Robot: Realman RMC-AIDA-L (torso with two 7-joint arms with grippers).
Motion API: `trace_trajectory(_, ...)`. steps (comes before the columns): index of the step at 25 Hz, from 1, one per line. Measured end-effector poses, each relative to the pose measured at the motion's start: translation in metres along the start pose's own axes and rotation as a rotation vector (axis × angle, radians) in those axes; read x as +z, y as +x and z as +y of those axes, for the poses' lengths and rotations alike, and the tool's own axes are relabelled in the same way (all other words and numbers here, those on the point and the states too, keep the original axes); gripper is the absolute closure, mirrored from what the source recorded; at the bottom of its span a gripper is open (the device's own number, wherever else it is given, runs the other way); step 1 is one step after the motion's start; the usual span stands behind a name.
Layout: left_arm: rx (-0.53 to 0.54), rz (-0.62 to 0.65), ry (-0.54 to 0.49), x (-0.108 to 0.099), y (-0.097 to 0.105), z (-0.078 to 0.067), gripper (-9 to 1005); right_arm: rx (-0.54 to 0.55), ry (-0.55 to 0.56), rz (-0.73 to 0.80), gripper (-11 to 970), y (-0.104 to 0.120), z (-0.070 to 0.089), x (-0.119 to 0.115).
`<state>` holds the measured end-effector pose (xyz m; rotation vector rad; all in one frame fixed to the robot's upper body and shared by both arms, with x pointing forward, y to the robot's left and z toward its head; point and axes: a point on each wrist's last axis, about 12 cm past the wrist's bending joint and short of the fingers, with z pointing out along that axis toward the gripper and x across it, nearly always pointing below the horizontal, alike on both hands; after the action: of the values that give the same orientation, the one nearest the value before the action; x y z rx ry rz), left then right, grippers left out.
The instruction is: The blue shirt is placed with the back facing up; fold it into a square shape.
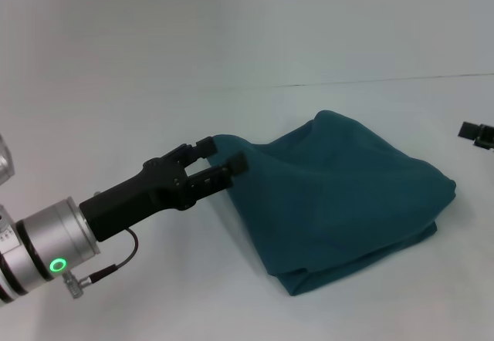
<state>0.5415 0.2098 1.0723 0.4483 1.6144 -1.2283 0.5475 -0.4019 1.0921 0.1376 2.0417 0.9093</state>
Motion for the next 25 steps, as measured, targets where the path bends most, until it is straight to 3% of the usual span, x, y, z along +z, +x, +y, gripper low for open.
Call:
trace_trajectory(3,-0.005,-0.002,-0.014,0.0,-0.001,0.002,93,-0.014,0.008,0.021,494,-0.01,0.002,0.003)
trace_trajectory(14,-0.067,0.016,-0.111,0.006,-0.005,0.015,93,-0.03,0.033,0.137,40,-0.049,0.024,0.034)
trace_trajectory(25,-0.094,0.038,-0.213,0.006,-0.002,0.027,93,-0.06,0.031,0.177,45,-0.045,0.039,0.063)
